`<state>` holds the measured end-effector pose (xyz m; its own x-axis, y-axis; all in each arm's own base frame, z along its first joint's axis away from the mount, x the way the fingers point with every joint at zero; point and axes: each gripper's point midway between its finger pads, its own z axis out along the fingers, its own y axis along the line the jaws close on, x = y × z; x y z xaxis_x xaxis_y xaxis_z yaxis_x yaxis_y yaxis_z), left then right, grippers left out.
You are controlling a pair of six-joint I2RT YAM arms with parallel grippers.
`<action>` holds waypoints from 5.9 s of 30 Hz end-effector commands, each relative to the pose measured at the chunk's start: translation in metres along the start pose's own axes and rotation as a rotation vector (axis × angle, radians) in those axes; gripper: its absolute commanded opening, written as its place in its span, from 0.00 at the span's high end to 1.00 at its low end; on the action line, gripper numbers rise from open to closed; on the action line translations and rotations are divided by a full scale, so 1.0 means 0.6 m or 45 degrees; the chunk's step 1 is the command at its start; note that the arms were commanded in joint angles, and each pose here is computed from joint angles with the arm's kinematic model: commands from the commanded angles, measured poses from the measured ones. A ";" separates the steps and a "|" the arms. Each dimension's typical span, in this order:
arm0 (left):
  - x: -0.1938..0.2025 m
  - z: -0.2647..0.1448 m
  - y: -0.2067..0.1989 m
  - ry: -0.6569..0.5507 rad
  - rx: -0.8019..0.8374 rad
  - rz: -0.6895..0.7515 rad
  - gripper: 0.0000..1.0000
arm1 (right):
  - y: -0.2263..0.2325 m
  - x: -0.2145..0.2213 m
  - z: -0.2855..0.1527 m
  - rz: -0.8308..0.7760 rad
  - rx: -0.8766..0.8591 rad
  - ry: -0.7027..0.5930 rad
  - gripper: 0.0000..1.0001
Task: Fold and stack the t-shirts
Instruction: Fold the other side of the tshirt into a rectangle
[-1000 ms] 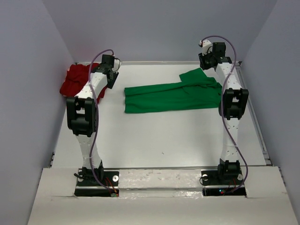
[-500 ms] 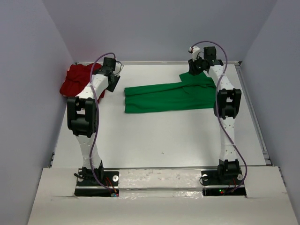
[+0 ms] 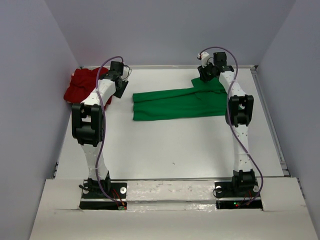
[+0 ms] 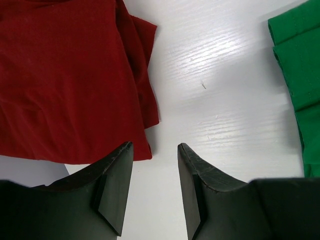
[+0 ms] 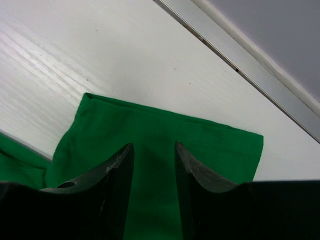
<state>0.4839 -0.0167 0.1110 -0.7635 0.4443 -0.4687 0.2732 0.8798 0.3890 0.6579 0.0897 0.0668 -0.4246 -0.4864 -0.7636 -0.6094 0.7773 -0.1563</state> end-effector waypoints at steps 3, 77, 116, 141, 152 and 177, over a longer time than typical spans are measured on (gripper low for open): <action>-0.008 -0.010 0.001 -0.023 -0.004 0.006 0.47 | -0.044 -0.013 0.008 -0.072 0.146 -0.028 0.56; -0.002 -0.003 -0.049 0.035 0.028 0.144 0.47 | -0.043 0.048 -0.011 0.118 0.066 0.060 0.61; -0.014 -0.016 -0.084 -0.010 0.095 0.180 0.48 | -0.024 -0.044 -0.147 -0.044 0.023 0.016 1.00; -0.017 -0.035 -0.082 -0.039 0.103 0.176 0.48 | 0.076 0.011 -0.252 -0.023 -0.232 0.245 1.00; -0.020 -0.045 -0.082 -0.058 0.109 0.177 0.48 | 0.111 0.027 -0.288 -0.008 -0.300 0.323 1.00; -0.025 -0.060 -0.095 -0.080 0.121 0.213 0.48 | 0.231 0.178 -0.316 0.152 -0.570 0.627 0.86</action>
<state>0.4630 -0.0764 0.0990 -0.6977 0.5805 -0.4198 0.4475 0.8108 0.3773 0.4115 0.0656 0.0726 -0.7080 -0.6042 -0.3655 -0.7002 0.6679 0.2522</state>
